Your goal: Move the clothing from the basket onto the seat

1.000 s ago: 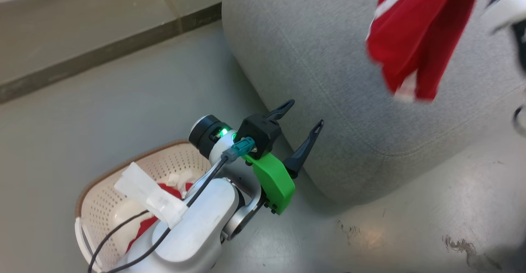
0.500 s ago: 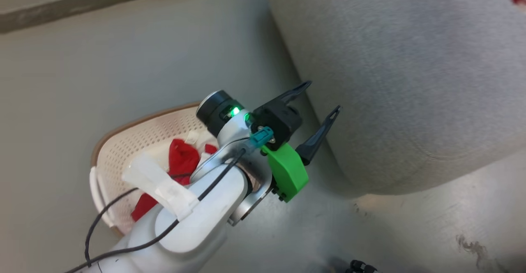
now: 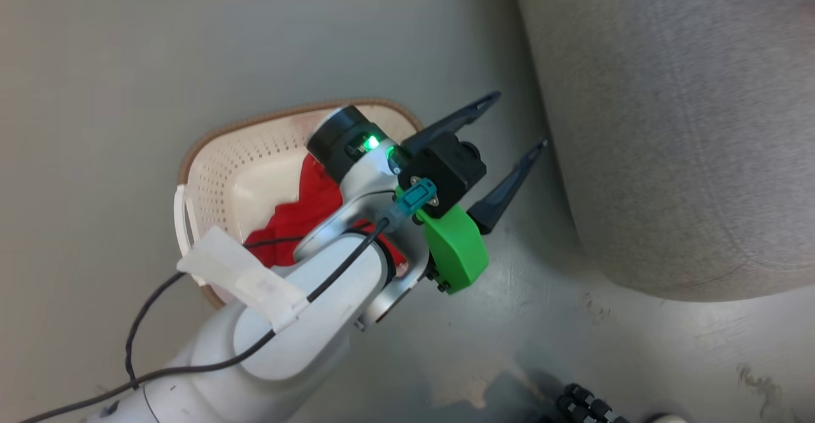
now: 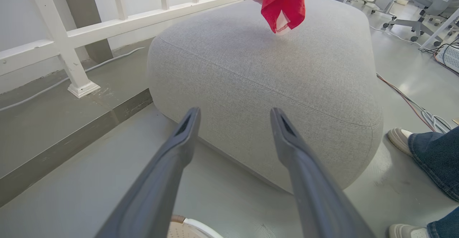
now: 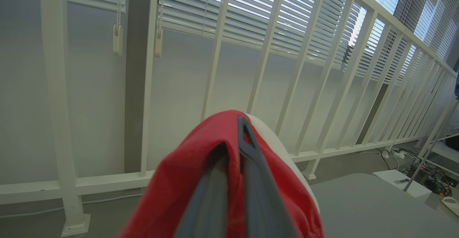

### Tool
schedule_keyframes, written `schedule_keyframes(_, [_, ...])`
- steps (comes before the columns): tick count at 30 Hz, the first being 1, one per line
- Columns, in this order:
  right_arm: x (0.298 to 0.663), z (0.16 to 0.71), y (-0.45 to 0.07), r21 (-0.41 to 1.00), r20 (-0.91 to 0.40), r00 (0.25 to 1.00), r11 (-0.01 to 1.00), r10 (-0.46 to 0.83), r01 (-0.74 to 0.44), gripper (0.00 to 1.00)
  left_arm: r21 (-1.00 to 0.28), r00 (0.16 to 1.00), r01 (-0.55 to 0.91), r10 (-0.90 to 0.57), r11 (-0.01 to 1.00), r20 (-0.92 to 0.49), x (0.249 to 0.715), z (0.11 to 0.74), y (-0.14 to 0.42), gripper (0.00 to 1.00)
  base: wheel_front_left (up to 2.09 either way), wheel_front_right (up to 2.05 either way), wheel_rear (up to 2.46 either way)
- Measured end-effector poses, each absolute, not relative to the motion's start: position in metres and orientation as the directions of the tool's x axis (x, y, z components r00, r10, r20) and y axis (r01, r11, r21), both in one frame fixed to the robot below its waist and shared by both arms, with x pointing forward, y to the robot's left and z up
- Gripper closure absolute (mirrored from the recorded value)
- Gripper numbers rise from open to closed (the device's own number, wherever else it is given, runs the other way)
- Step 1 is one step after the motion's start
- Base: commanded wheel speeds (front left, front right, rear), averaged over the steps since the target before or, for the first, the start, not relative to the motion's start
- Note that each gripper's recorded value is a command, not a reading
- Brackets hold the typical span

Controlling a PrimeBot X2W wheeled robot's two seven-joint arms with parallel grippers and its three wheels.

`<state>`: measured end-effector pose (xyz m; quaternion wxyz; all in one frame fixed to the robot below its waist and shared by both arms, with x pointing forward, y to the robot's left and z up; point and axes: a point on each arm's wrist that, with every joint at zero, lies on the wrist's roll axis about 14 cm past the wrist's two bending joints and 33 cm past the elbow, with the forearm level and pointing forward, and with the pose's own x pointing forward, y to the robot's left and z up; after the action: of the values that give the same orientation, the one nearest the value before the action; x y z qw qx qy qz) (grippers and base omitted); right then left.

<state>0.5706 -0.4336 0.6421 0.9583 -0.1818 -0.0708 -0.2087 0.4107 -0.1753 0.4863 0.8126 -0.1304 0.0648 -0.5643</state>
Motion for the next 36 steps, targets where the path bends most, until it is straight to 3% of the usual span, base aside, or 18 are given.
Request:
schedule_keyframes(5, [0.590, 0.584, -0.425, -0.302, 0.109, 0.916, 0.865, -0.387, 0.401, 1.00, -0.306, 0.366, 0.888, -0.931, 0.344, 0.014, 0.421, 0.467, -0.170, 0.00, 0.00, 0.00, 0.00])
schedule_keyframes(13, [0.583, 0.492, -0.430, -0.319, -0.063, 0.892, 0.856, -0.448, 0.408, 1.00, -0.321, 0.355, 0.884, -0.935, 0.340, -0.013, 0.426, 0.444, -0.170, 0.00, 0.00, 0.00, 0.00])
schedule_keyframes(22, [0.545, 0.402, -0.427, -0.329, -0.263, 0.830, 0.854, -0.492, 0.402, 1.00, -0.338, 0.347, 0.878, -0.937, 0.339, -0.039, 0.430, 0.424, -0.169, 0.00, 0.00, 0.00, 0.00])
schedule_keyframes(29, [0.532, 0.384, -0.424, -0.321, -0.299, 0.814, 0.856, -0.497, 0.405, 1.00, -0.343, 0.352, 0.875, -0.935, 0.342, -0.037, 0.434, 0.422, -0.169, 0.00, 0.00, 0.00, 0.00])
schedule_keyframes(30, [0.531, 0.383, -0.423, -0.319, -0.299, 0.816, 0.858, -0.495, 0.403, 0.91, -0.343, 0.354, 0.874, -0.935, 0.345, -0.038, 0.435, 0.421, -0.169, 0.00, 0.00, 0.00, 0.00])
schedule_keyframes(32, [0.531, 0.380, -0.417, -0.314, -0.304, 0.825, 0.868, -0.476, 0.385, 0.62, -0.342, 0.353, 0.874, -0.935, 0.344, -0.038, 0.436, 0.420, -0.169, 0.00, 0.00, 0.00, 0.00])
schedule_keyframes(33, [0.531, 0.380, -0.415, -0.313, -0.305, 0.827, 0.869, -0.473, 0.383, 0.54, -0.342, 0.350, 0.876, -0.936, 0.341, -0.037, 0.436, 0.420, -0.170, 0.00, 0.00, 0.00, 0.00])
schedule_keyframes(34, [0.529, 0.379, -0.415, -0.313, -0.308, 0.826, 0.870, -0.471, 0.380, 0.22, -0.341, 0.348, 0.877, -0.937, 0.340, -0.037, 0.436, 0.420, -0.170, 0.00, 0.00, 0.00, 0.00])
schedule_keyframes(35, [0.528, 0.380, -0.415, -0.313, -0.307, 0.830, 0.873, -0.467, 0.375, 0.00, -0.341, 0.347, 0.878, -0.937, 0.337, -0.035, 0.436, 0.420, -0.171, 0.00, 0.00, 0.00, 0.00])
schedule_keyframes(36, [0.527, 0.381, -0.417, -0.316, -0.305, 0.829, 0.871, -0.469, 0.376, 0.00, -0.341, 0.344, 0.878, -0.938, 0.334, -0.032, 0.435, 0.421, -0.172, 0.00, 0.00, 0.00, 0.00])
